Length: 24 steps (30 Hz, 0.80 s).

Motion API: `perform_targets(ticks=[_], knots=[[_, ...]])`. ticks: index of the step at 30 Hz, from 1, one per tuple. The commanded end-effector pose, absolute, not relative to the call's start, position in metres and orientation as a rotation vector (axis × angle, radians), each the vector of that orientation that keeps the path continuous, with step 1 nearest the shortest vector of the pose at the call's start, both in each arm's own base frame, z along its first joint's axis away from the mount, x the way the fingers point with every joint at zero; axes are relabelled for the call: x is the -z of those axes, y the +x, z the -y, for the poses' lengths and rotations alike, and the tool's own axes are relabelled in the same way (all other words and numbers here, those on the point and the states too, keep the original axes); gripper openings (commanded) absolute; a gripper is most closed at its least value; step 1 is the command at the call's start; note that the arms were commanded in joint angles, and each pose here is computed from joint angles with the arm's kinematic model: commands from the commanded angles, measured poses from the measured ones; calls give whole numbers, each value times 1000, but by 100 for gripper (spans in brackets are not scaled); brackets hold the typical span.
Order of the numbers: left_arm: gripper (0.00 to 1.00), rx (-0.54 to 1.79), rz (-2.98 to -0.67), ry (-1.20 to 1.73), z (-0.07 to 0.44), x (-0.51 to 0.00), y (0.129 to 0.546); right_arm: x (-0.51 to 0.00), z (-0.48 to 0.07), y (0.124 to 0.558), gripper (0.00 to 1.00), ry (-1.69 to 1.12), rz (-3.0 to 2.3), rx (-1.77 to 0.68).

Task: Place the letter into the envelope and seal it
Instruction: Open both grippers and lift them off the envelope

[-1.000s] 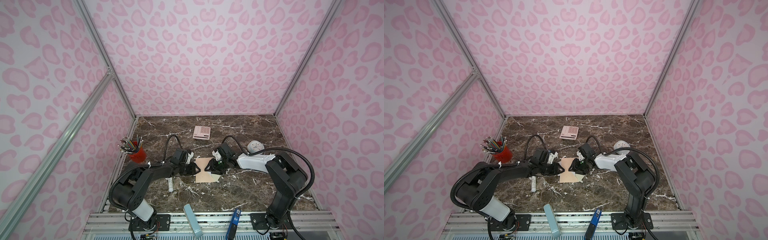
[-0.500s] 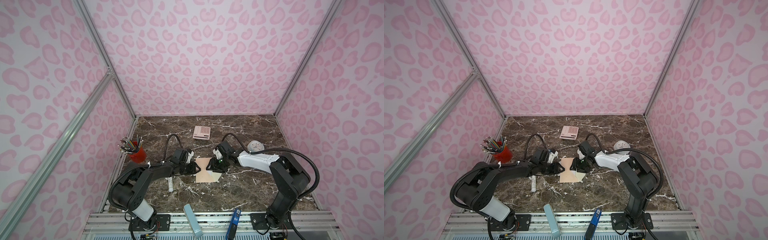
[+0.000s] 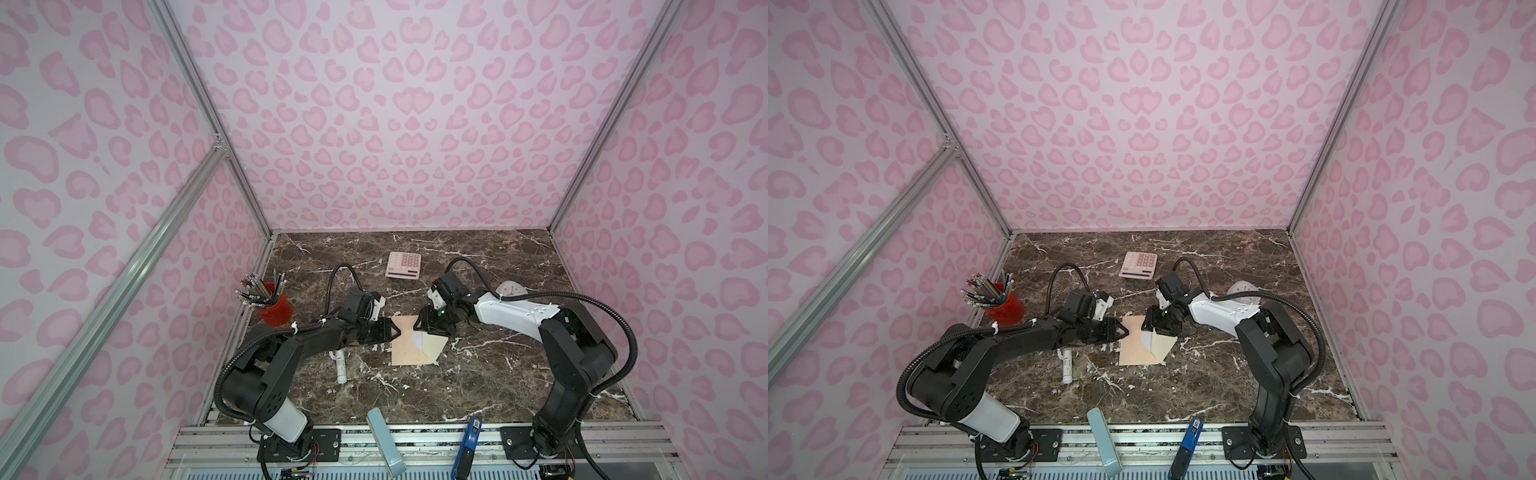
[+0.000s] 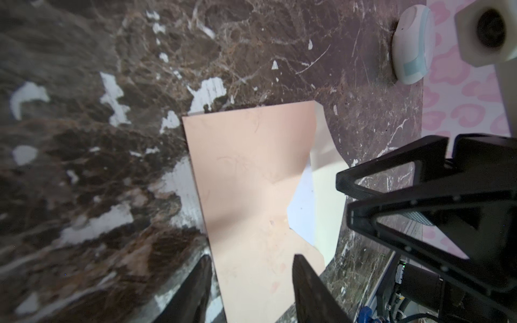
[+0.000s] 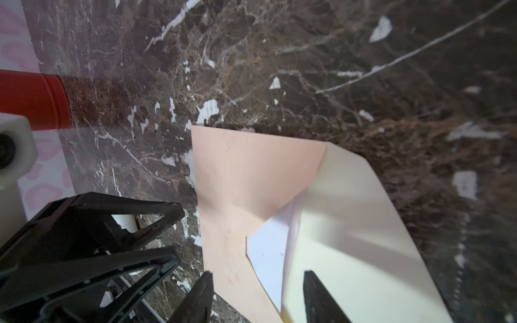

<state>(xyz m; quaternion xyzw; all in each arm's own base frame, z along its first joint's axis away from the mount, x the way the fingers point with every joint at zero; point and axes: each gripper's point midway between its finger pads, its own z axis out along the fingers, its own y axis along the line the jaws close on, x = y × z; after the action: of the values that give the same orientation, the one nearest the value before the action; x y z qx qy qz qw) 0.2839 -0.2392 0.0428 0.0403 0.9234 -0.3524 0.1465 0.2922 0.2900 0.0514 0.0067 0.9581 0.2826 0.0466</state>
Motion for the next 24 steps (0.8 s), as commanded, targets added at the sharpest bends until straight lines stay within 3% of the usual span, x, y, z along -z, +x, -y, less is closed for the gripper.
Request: perform_targets(ticks=[1, 24], knots=[[50, 1004, -2662, 128, 238, -41, 288, -44, -289, 294, 54, 30, -2943, -835], [49, 1087, -2647, 132, 250, -36, 294, -28, -311, 301, 54, 64, -2958, -935]])
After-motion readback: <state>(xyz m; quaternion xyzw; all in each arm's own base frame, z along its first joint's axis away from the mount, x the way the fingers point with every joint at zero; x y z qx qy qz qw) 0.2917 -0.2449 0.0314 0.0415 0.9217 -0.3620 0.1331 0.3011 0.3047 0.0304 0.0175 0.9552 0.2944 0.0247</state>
